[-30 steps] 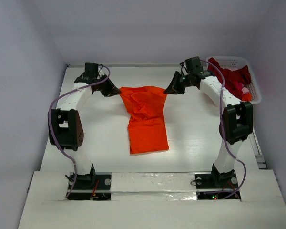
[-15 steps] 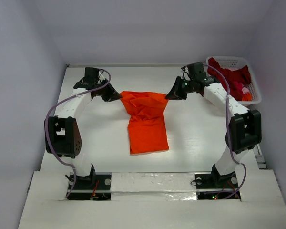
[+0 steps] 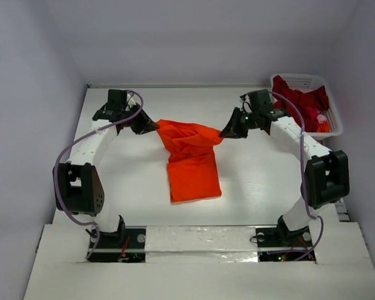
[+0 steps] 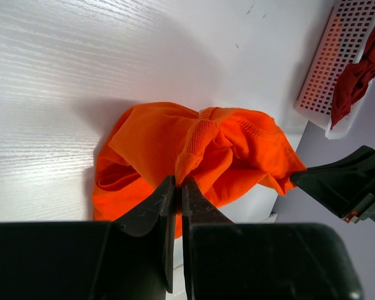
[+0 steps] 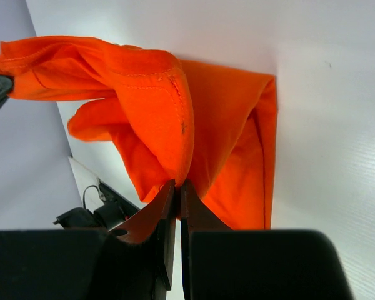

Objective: Fold and stack the t-shirts
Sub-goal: Fold the tshirt

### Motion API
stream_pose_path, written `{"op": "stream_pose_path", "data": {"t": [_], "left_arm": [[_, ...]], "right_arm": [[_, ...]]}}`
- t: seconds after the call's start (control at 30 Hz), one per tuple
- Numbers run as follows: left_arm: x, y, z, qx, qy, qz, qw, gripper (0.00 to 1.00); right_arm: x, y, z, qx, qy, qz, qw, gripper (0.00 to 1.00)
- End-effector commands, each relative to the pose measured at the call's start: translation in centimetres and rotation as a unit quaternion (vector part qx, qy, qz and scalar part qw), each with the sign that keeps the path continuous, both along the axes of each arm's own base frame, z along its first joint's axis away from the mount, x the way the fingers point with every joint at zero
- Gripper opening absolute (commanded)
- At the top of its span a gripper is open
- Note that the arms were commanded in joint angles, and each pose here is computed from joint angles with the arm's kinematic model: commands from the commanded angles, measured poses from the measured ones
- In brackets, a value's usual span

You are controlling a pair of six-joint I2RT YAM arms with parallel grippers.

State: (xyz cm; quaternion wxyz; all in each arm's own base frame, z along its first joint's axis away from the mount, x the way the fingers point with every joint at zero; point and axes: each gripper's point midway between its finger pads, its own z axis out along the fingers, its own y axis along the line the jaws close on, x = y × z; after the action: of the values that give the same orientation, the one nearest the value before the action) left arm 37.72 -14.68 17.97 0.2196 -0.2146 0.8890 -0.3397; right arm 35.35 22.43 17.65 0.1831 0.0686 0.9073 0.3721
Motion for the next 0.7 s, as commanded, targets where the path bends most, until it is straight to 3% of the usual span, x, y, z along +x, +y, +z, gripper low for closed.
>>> {"op": "stream_pose_path", "data": {"t": [0.0, 0.27, 0.67], "left_arm": [[-1.0, 0.1, 2.2, -0.001, -0.027, -0.001, 1.000, 0.00], [-2.9, -0.8, 2.9, -0.002, -0.026, -0.018, 1.000, 0.00], [-7.3, -0.4, 0.7, 0.010, 0.005, -0.030, 0.999, 0.00]], "right_arm": [[-0.2, 0.3, 2.6, 0.016, -0.050, 0.005, 0.999, 0.00], [-1.9, -0.1, 3.2, 0.011, -0.055, 0.003, 0.998, 0.00], [-8.4, 0.8, 3.8, 0.007, -0.055, 0.029, 0.998, 0.00]]}}
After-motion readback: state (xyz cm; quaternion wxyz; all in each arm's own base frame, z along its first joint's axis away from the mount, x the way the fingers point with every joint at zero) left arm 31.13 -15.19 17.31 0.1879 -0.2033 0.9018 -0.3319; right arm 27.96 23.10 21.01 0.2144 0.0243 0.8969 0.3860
